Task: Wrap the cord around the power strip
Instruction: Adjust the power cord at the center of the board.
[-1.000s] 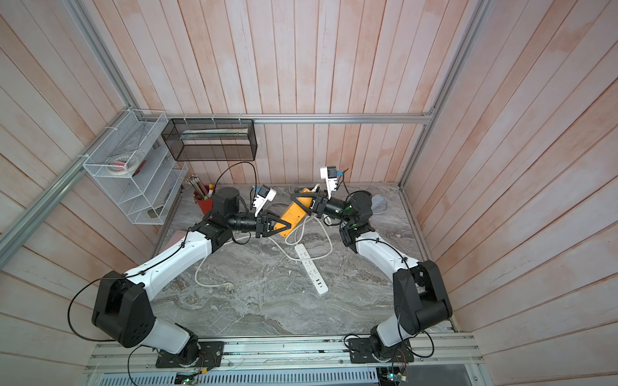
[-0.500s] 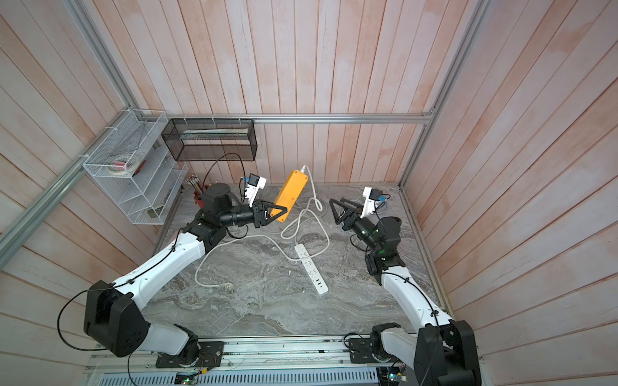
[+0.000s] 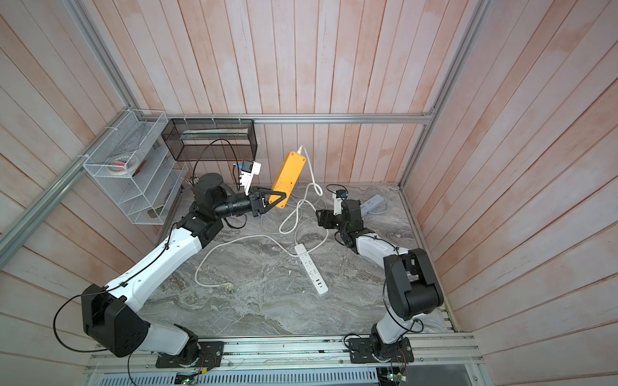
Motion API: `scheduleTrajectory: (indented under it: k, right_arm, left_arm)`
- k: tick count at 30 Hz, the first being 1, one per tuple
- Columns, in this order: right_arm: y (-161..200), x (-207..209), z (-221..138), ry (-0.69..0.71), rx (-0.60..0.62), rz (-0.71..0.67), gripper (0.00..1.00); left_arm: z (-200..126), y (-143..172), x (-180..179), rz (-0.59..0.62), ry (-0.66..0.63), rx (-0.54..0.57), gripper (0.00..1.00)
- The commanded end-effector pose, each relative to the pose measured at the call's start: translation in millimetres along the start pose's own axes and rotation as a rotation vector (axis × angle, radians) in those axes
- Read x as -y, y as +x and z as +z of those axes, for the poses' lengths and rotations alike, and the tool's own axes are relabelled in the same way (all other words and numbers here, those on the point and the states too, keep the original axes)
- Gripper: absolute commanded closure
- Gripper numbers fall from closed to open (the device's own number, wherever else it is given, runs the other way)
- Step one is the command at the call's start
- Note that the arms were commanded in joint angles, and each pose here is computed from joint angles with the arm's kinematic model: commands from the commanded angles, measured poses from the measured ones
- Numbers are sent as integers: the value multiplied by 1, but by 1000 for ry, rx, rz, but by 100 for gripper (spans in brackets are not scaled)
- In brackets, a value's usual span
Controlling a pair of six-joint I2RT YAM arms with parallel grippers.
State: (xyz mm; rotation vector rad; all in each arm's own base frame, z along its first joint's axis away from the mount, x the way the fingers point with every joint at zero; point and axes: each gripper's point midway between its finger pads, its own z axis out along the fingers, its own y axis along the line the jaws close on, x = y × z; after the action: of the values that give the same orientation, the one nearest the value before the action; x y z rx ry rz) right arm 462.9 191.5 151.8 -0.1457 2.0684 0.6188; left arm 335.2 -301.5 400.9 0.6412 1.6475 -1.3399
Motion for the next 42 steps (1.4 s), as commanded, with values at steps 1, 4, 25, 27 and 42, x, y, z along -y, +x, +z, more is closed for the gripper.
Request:
scheduleTrajectory:
  k: [1, 4, 25, 27, 42]
  right_arm:
    - [5, -21, 27, -68, -52, -68, 24]
    - [12, -21, 48, -55, -94, -57, 40]
    - [80, 153, -98, 524, -222, 357, 97]
    - [89, 162, -104, 588, -253, 354, 94]
    - [4, 16, -119, 37, 74, -18, 23]
  left_arm:
    - [-15, -44, 36, 123, 43, 114, 100]
    - [-23, -62, 40, 151, 34, 148, 100]
    - [-205, -122, -100, -57, -520, 598, 100]
    - [-205, -122, -99, -45, -524, 599, 100]
    - [-63, -66, -46, 39, -140, 186, 100]
